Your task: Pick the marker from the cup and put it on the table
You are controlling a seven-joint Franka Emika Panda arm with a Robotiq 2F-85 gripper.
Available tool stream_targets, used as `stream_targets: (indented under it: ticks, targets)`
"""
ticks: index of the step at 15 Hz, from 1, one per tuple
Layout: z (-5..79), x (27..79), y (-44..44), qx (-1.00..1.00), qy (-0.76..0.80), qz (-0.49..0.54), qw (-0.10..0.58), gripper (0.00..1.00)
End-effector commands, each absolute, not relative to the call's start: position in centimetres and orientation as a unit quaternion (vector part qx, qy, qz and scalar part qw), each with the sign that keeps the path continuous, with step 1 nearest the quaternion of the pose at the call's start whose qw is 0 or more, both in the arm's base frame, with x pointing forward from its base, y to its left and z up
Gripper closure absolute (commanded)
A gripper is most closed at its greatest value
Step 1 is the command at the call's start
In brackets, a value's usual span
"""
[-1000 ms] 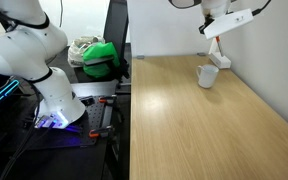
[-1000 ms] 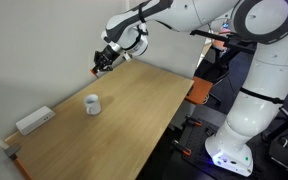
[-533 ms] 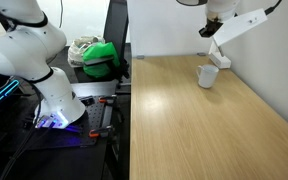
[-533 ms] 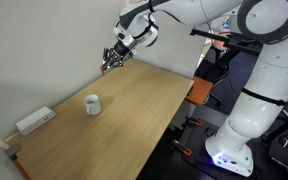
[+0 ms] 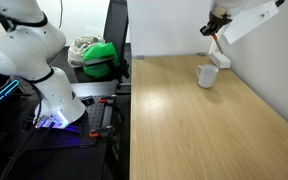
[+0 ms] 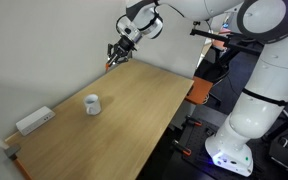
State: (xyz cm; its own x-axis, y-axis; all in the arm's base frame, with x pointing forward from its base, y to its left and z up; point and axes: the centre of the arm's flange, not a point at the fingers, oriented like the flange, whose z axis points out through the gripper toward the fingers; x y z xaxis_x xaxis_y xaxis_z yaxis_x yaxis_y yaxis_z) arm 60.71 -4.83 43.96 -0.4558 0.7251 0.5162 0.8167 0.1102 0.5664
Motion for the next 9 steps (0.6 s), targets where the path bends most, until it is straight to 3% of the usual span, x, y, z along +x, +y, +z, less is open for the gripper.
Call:
stream_targets:
  ticks: [1, 9]
  targets:
    - [44.0, 60.5, -6.2, -0.458, -0.767, -0.444, 0.071, 0.97]
    - [45.3, 62.9, -8.3, -0.451, -0.737, -0.487, 0.125, 0.97]
